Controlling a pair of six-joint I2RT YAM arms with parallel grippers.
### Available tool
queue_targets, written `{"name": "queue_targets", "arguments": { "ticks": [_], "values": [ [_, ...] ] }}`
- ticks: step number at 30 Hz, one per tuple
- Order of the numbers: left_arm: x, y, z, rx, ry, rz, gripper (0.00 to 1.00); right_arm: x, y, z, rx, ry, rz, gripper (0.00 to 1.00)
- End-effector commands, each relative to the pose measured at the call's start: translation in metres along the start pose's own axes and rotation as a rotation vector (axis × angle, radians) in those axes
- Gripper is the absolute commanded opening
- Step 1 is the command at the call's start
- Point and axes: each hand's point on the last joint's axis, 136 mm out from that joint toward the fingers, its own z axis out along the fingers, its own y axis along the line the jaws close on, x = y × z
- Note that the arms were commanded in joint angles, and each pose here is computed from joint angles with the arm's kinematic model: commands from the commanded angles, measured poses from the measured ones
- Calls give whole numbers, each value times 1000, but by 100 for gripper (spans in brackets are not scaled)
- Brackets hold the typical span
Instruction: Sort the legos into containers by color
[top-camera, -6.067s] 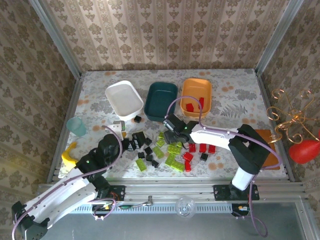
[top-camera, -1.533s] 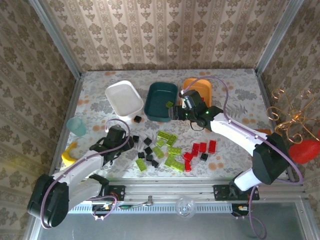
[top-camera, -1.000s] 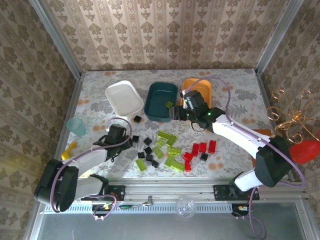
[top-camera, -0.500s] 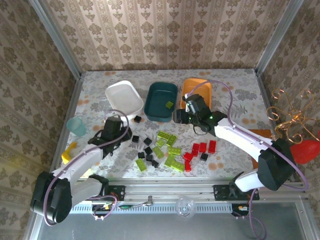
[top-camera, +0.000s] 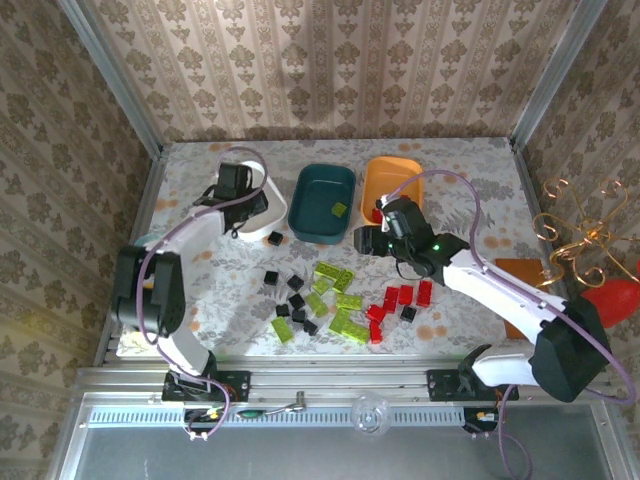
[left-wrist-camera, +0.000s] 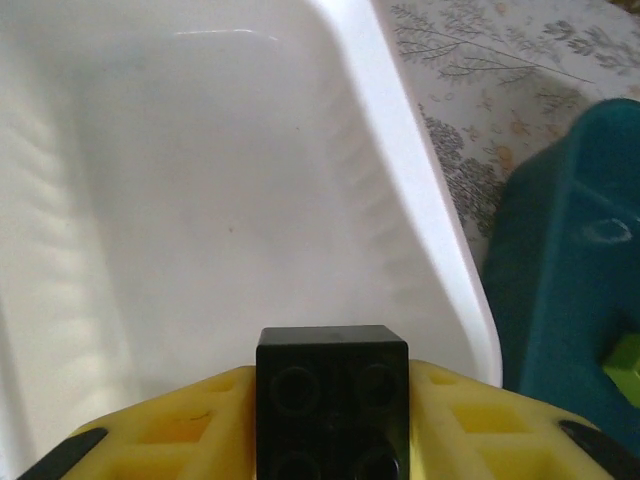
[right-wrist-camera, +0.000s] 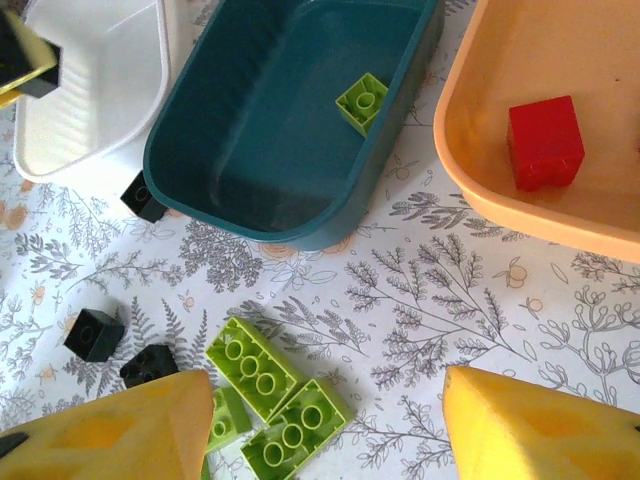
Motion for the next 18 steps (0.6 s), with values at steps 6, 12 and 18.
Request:
{"name": "queue_targets", "arguments": {
  "ticks": [6,12,18],
  "values": [
    [-16,-15,-4,31,11,43,63,16,-16,-14,44,13,31,68],
    [11,-34,-49,114,-17,99,71,15,-13,-15,31,9,38,69],
    [97,-30,-81,151,62,181,73,21,-15,-8,32,27,42,69]
  ]
}}
